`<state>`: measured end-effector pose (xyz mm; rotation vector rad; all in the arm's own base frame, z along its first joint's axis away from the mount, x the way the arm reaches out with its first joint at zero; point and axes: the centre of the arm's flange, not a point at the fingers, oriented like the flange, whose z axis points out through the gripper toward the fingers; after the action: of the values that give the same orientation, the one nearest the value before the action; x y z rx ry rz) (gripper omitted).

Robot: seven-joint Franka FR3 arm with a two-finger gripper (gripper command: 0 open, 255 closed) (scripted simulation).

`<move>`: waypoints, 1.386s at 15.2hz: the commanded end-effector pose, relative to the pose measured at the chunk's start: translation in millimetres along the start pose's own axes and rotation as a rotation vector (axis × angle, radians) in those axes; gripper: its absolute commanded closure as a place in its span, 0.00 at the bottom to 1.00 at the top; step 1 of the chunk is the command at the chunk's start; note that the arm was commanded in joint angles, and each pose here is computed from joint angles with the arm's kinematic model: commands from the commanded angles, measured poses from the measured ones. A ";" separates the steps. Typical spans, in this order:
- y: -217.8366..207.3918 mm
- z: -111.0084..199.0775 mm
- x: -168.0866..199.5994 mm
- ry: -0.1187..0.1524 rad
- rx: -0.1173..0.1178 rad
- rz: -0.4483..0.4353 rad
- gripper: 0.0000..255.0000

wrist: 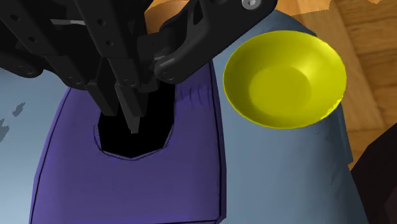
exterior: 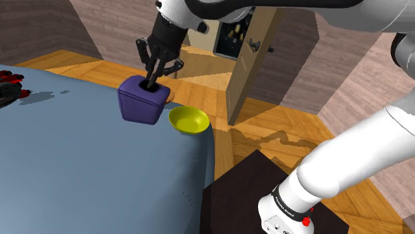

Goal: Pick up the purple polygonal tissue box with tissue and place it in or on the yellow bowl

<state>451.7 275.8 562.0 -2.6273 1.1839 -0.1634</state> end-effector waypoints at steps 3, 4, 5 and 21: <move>32.9 -20.4 35.3 0.000 0.004 -0.002 1.00; 41.8 -25.4 43.6 0.000 0.004 -0.002 1.00; 50.6 -30.5 52.0 0.000 0.004 -0.002 1.00; 134.6 -31.1 120.1 0.000 0.004 -0.002 1.00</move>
<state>427.4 94.3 557.9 -2.6269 1.1804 -0.1613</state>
